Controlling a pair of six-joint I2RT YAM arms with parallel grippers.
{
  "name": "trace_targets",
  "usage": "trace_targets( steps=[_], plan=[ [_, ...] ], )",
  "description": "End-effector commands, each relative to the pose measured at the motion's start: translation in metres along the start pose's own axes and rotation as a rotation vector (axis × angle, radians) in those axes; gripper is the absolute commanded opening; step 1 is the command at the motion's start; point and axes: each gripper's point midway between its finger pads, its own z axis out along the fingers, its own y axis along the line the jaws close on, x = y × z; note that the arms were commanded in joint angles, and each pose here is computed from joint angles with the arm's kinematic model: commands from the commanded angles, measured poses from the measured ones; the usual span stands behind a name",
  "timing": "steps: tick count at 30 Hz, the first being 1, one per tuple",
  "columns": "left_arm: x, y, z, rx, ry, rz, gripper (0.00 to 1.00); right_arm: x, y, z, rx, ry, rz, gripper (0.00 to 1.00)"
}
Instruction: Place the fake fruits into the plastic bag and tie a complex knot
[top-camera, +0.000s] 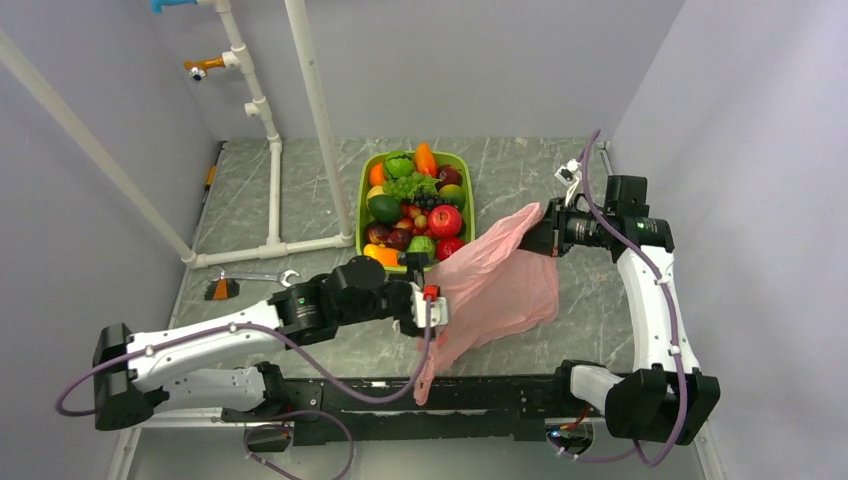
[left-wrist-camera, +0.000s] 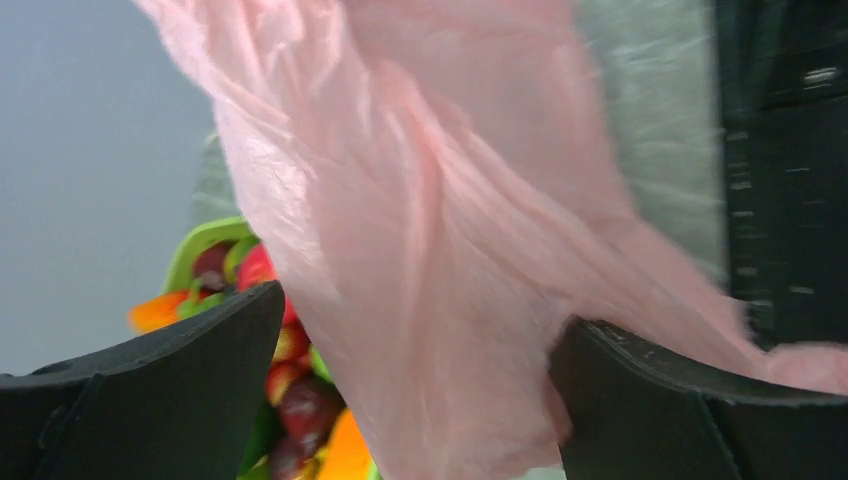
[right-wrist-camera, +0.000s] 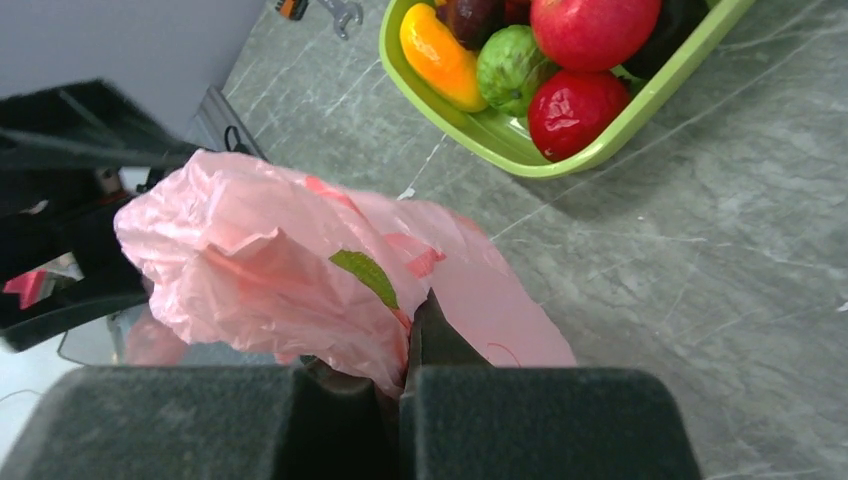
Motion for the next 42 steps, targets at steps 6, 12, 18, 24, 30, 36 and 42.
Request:
trace_targets(
  steps=[6, 12, 18, 24, 30, 36, 42],
  plan=[
    [-0.035, 0.092, -0.01, -0.449, -0.069, 0.257, 0.85, 0.019, 0.015, 0.002, -0.112, 0.054, 0.052, 0.0],
    [-0.051, 0.116, -0.044, -0.501, -0.165, 0.11, 0.55, 0.029, 0.0, 0.001, -0.082, 0.125, 0.009, 0.0],
    [-0.036, 0.155, -0.079, -0.517, -0.183, -0.1, 0.0, 0.026, -0.022, -0.012, -0.036, 0.147, -0.045, 0.0],
    [-0.035, 0.184, -0.107, -0.554, -0.23, -0.27, 0.0, 0.029, -0.047, -0.022, 0.005, 0.138, -0.043, 0.0],
    [-0.035, 0.151, -0.083, -0.278, -0.268, -0.389, 0.0, 0.019, -0.045, -0.018, -0.016, 0.081, -0.033, 0.0],
    [-0.061, 0.112, -0.075, -0.01, -0.321, -0.253, 0.0, 0.014, -0.053, -0.02, 0.029, 0.065, -0.057, 0.34],
    [-0.055, 0.114, -0.048, 0.107, -0.245, -0.543, 0.0, -0.033, -0.06, -0.034, 0.191, -0.019, -0.28, 0.99]
  ],
)
